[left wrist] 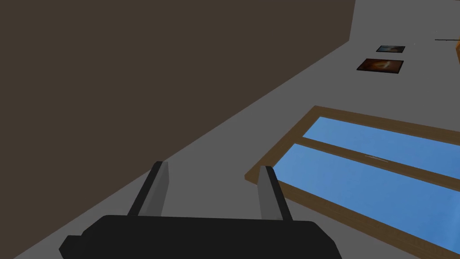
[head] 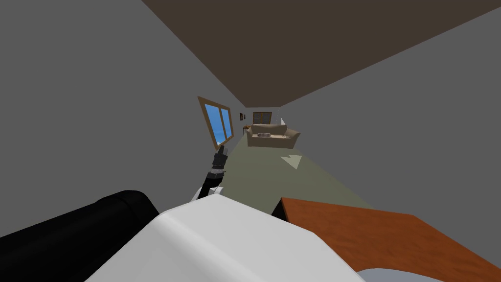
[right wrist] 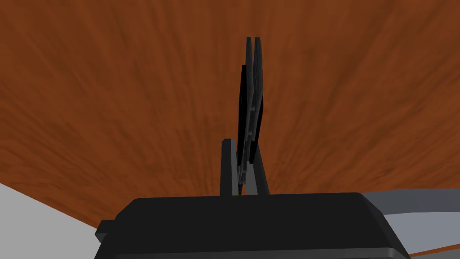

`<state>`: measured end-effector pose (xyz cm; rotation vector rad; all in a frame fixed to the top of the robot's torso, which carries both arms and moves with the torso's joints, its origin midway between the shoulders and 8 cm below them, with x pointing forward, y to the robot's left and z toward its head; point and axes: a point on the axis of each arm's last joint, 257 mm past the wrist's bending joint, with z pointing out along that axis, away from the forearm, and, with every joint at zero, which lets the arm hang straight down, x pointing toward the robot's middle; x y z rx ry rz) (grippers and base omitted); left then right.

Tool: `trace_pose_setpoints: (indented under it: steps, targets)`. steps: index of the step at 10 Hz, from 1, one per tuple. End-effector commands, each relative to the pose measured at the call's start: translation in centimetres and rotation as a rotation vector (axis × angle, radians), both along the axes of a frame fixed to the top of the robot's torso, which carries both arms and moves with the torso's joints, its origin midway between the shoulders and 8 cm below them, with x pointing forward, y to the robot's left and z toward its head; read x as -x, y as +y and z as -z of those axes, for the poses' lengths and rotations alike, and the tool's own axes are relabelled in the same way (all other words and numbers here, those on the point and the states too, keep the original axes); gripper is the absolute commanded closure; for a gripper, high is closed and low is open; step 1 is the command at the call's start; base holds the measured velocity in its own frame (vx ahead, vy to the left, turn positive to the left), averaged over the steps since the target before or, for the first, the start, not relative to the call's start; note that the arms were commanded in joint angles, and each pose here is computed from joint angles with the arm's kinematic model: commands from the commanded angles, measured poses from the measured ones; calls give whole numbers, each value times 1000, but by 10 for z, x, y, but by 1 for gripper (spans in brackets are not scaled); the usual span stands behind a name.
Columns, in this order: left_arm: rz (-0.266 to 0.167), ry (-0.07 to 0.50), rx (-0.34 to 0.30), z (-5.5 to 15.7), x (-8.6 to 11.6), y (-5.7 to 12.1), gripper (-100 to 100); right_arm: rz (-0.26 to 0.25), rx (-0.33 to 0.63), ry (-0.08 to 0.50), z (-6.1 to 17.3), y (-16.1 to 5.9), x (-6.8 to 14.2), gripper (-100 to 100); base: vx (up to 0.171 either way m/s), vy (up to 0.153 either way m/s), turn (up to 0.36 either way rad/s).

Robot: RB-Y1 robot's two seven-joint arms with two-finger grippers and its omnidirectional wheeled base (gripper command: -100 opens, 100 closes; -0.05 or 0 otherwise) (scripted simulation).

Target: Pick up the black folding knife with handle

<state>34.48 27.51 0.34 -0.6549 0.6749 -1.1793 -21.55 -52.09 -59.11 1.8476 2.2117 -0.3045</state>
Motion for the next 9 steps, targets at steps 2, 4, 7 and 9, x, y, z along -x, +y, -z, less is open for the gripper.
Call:
trace_pose_setpoints:
  steps: [2, 4, 7, 9]
  targets:
    - [0, 0, 0, 0, 0, 0, 0, 0, 0, -2, 0, 0, -1, 100, 0, 0, 0]
    - [0, 0, 0, 0, 0, 0, 0, 0, 0, -2, 0, 0, -1, 0, 0, 0, 0]
    - [0, 0, 0, 0, 0, 0, 0, -5, 2, 2, -22, -15, 21, 100, 55, 52, -52]
    - [0, 0, 0, 0, 0, 0, 0, -4, 2, 3, -18, -14, 18, 0, 18, 17, -4]
